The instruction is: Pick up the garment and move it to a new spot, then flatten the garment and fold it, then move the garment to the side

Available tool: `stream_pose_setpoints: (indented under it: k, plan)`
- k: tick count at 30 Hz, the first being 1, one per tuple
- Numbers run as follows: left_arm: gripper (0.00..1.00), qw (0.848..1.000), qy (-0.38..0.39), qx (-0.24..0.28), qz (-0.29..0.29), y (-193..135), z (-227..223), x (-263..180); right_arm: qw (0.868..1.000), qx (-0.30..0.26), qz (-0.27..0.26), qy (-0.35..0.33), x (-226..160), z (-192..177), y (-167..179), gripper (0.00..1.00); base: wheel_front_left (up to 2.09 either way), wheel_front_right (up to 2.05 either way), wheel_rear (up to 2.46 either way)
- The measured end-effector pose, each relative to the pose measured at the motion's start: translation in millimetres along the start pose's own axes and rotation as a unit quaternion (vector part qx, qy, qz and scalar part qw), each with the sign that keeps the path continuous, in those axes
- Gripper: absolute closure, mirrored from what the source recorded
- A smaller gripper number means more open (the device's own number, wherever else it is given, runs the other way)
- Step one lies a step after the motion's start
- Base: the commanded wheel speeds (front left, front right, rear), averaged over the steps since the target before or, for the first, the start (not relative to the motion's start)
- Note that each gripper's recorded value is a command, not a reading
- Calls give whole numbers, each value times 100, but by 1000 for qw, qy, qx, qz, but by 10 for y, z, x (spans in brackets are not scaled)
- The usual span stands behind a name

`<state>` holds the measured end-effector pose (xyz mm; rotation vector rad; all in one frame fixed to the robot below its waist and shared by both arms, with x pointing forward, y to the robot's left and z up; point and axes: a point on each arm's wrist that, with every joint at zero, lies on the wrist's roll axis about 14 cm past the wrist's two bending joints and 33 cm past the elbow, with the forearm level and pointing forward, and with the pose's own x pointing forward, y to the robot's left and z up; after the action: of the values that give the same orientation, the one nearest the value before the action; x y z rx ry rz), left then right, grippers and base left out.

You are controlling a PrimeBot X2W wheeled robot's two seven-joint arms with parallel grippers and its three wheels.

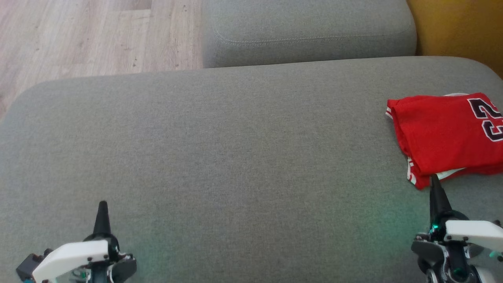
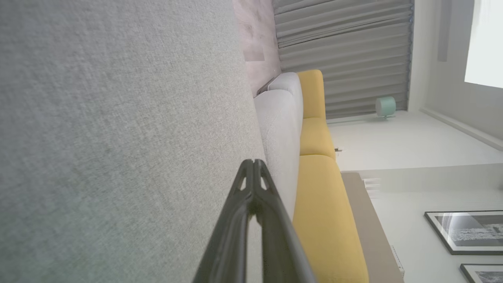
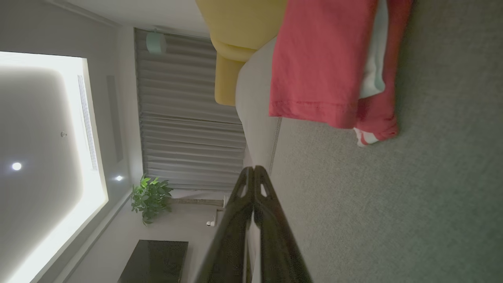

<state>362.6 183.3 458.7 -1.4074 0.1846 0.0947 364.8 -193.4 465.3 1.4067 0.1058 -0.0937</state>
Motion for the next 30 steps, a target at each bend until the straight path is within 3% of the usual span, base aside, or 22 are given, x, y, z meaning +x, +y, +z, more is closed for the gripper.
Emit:
stream_pose_setpoints:
  k: [15,30]
  plan:
    - [100,996,-12,-76,-40,-155,90,61,996,87,20,-15,64,120,110,100,0,0,0]
    - [100,996,-10,-79,-47,-202,85,85,996,91,20,-14,63,125,111,100,0,0,0]
